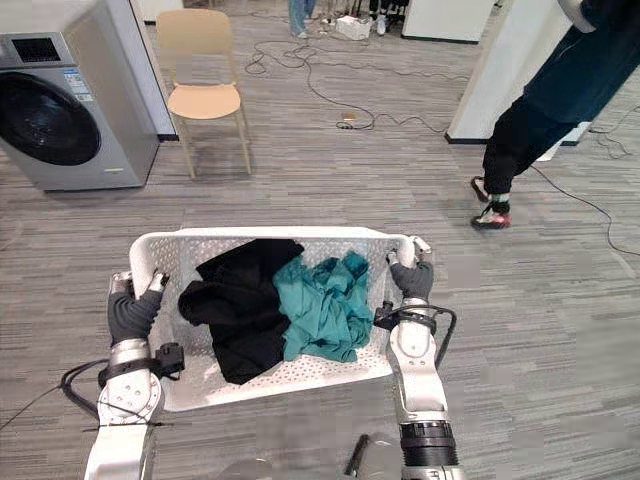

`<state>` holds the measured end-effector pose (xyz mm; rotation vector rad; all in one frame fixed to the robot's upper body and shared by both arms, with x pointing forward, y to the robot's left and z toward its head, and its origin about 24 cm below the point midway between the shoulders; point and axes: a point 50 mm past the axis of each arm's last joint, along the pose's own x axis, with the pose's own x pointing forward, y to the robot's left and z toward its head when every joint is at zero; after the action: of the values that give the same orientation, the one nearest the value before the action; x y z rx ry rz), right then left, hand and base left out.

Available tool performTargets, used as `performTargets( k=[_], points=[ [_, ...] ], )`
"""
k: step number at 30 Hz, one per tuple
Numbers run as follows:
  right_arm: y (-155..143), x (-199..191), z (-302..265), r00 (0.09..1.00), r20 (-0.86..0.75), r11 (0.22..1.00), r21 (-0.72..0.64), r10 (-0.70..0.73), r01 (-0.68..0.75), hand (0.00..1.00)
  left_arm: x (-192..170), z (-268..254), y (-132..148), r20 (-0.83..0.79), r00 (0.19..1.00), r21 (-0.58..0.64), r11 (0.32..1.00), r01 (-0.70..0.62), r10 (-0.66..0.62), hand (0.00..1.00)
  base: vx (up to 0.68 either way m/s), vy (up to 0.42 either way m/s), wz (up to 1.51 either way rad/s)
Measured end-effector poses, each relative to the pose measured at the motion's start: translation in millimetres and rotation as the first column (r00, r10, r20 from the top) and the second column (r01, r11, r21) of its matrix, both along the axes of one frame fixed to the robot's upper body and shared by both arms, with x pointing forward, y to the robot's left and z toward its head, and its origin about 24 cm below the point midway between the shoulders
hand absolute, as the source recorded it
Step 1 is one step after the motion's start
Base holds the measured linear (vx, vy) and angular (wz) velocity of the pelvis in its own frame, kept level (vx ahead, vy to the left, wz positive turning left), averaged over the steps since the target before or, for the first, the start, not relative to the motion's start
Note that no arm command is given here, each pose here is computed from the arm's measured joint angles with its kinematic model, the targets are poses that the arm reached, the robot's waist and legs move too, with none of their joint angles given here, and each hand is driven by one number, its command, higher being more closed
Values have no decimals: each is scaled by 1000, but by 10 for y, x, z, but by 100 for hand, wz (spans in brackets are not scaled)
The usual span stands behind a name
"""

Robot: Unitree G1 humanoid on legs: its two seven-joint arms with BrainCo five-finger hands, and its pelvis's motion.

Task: Pick up the laundry basket with both hands and put the clothes into the washing machine.

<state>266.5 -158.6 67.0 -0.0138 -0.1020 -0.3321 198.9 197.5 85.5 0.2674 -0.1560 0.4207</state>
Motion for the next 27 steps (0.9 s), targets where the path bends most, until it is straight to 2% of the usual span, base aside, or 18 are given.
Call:
performTargets(
  k=[4, 5, 7, 9, 16, 18, 27],
  points=[
    [-40, -119, -154, 998, -63, 1000, -14, -22, 21, 100, 7, -137, -40, -62, 998, -2, 1000, 4, -4, 100, 660, -106, 92],
    [-90, -113, -138, 998, -60, 999, -53, -13, 10, 100, -8, -195, -89, -80, 997, -46, 999, -10, 6, 100, 688, -147, 72],
    [17, -84, -104, 998, -52, 999, -43, 20, -23, 100, -34, -237, 9, -100, 994, -46, 997, -54, 49, 100, 757, -26, -50],
    [-27, -89, -38, 1000, -22, 999, -34, -8, 7, 100, -7, -199, -7, -77, 997, -38, 999, -29, 26, 100, 736, -11, -11],
    [-60, -73, 23, 1000, 14, 999, -33, -19, 19, 100, -13, -132, -56, -34, 999, -64, 998, -4, 1, 100, 573, 230, -8],
    [-37, -79, -21, 1000, -6, 1000, -3, -31, 31, 100, 25, -122, -30, -35, 999, -39, 999, 4, -5, 100, 555, 302, 5],
    [44, -76, 6, 1000, 11, 1000, -20, -20, 20, 100, -95, -41, 13, -10, 1000, -14, 1000, -20, 19, 100, 291, 139, -21]
  ],
)
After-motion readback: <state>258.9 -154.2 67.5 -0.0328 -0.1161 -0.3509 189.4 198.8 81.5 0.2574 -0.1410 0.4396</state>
